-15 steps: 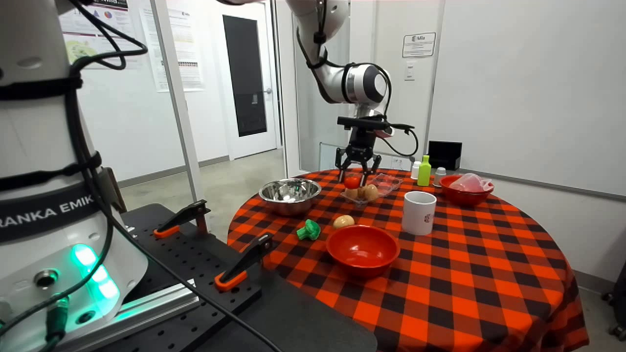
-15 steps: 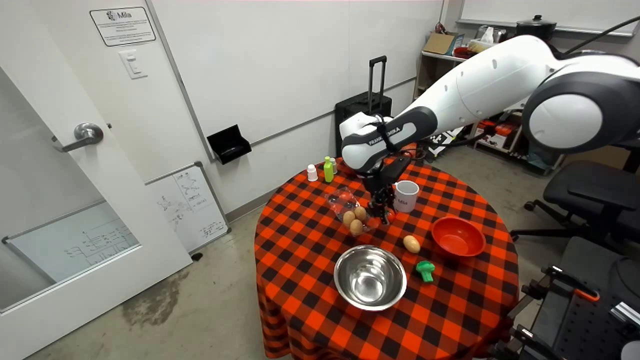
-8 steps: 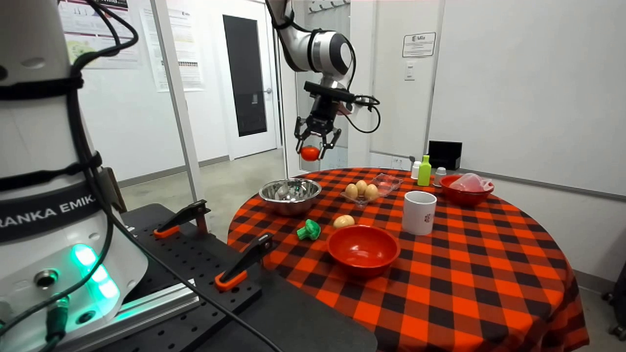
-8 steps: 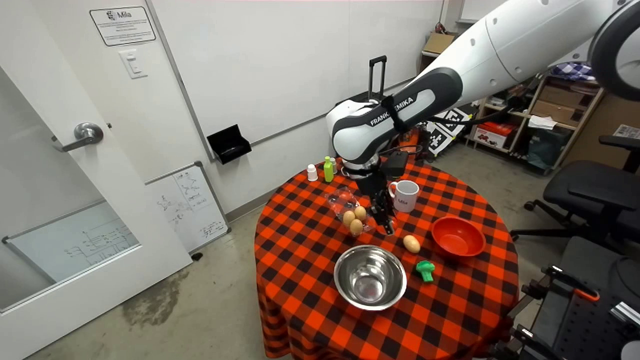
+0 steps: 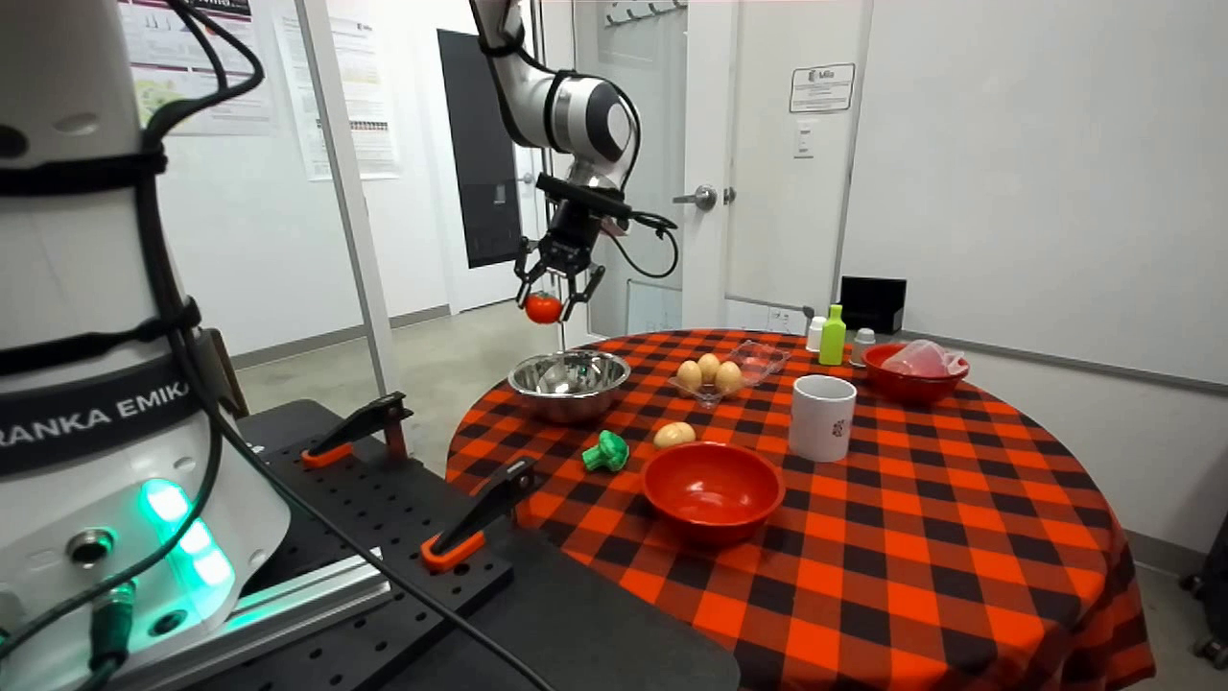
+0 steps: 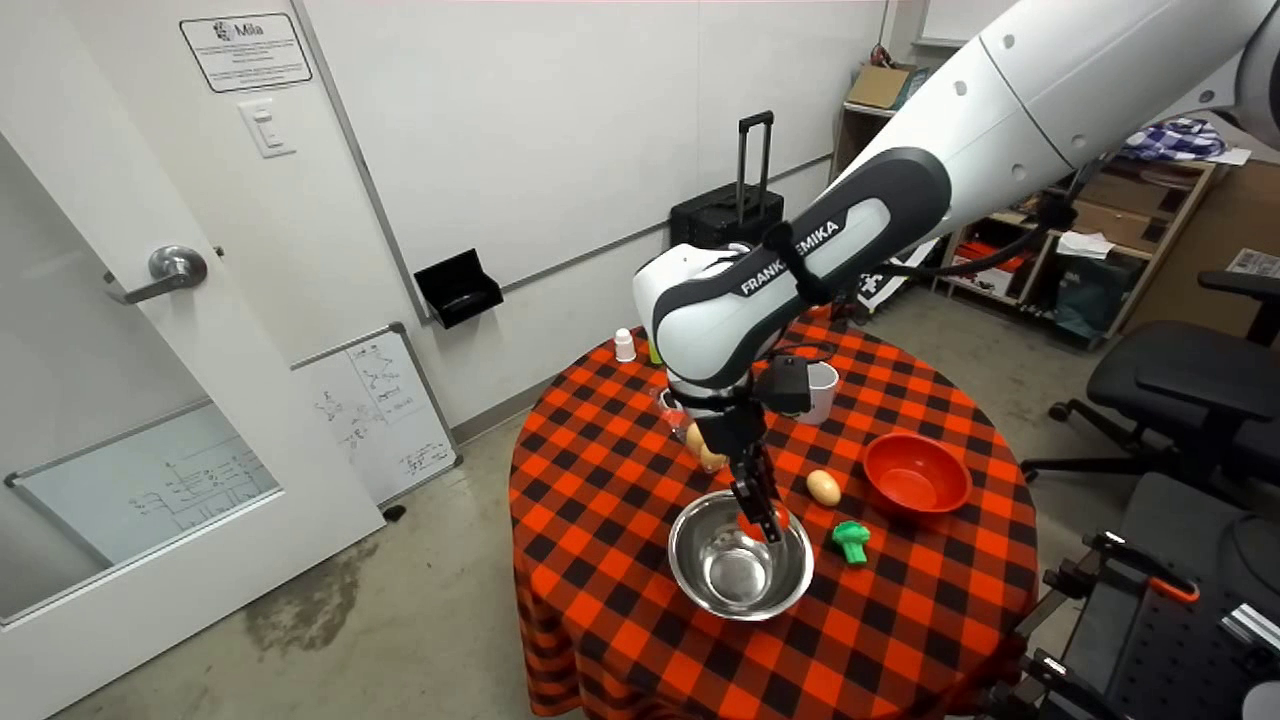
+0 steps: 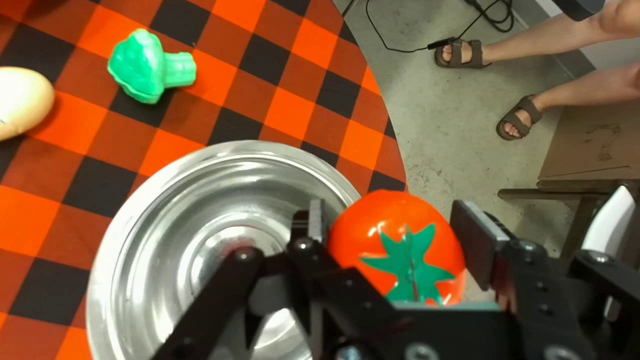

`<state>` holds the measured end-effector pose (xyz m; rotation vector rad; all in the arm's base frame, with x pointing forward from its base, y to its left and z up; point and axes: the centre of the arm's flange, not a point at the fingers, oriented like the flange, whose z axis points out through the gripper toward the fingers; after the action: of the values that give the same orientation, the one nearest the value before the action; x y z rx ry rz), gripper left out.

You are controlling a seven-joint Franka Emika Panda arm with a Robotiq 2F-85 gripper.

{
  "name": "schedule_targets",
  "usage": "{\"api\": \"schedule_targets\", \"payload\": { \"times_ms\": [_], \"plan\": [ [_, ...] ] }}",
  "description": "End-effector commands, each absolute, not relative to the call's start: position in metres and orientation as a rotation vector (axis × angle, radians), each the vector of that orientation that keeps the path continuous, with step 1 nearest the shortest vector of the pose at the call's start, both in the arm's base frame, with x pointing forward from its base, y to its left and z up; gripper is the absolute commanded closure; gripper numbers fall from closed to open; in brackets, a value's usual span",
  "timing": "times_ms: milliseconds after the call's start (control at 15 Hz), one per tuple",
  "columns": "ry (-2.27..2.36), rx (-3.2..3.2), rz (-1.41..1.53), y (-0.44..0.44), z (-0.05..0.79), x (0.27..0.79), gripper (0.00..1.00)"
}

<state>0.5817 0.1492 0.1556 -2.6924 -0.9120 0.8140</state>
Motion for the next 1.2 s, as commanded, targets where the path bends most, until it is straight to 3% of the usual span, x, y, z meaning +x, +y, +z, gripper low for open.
{"api": "schedule_targets", "payload": {
  "times_ms": [0, 467, 1133],
  "plan": [
    [-0.883, -2.733, 0.690, 0.162, 0.128, 0.571, 0.62],
    [-0.763, -2.866, 0.425, 0.175, 0.094, 0.571, 0.62],
    [-0.613, -3.021, 0.405, 0.167, 0.063, 0.573, 0.62]
  ]
}}
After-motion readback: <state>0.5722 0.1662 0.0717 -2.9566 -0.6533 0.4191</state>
